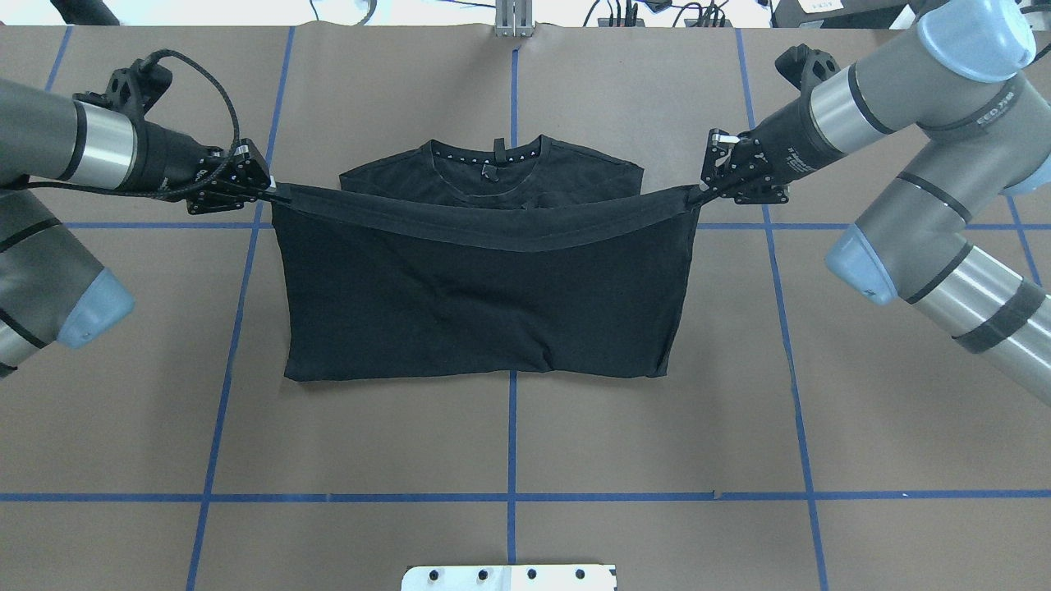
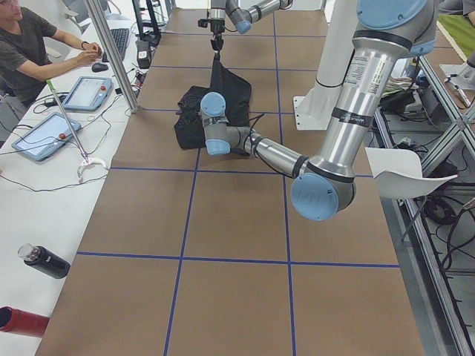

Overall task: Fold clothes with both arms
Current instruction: 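Lower the hem onto the shirt beside the collar with both grippers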

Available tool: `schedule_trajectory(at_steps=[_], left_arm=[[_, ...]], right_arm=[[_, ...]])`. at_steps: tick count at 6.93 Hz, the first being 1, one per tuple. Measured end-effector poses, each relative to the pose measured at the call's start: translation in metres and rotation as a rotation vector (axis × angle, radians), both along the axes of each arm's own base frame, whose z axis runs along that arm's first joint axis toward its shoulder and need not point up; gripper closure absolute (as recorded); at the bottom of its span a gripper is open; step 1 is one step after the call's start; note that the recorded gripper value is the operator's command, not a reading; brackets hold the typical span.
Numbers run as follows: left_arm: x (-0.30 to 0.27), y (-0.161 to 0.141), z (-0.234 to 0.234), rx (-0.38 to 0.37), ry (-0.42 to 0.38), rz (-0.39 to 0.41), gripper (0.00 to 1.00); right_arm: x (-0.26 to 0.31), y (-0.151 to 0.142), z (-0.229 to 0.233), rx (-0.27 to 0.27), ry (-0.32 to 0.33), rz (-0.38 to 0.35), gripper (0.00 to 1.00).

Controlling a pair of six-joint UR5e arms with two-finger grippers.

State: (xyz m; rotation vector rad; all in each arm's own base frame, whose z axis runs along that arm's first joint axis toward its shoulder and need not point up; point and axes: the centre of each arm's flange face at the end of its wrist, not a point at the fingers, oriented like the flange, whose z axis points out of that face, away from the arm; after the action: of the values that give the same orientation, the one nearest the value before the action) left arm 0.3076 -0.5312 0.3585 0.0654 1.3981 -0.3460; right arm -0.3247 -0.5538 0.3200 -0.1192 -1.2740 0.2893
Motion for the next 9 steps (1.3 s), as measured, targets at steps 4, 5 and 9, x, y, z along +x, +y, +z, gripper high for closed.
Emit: schedule_trajectory(at_steps=[4, 5, 9], left_arm=[[0.023, -0.038, 0.034, -0.043, -0.059, -0.073, 1.0], [0.025, -0.041, 0.04, -0.052, -0.068, -0.077, 1.0], [0.029, -0.052, 0.051, -0.056, -0.097, -0.115, 1.0]], right_arm=[[-0.016, -0.05, -0.002, 0.0, 0.056, 0.107, 1.0], [-0.02, -0.06, 0.001, -0.004, 0.072, 0.128, 1.0], [-0.027, -0.076, 0.018, -0.026, 0.114, 0.164, 1.0]])
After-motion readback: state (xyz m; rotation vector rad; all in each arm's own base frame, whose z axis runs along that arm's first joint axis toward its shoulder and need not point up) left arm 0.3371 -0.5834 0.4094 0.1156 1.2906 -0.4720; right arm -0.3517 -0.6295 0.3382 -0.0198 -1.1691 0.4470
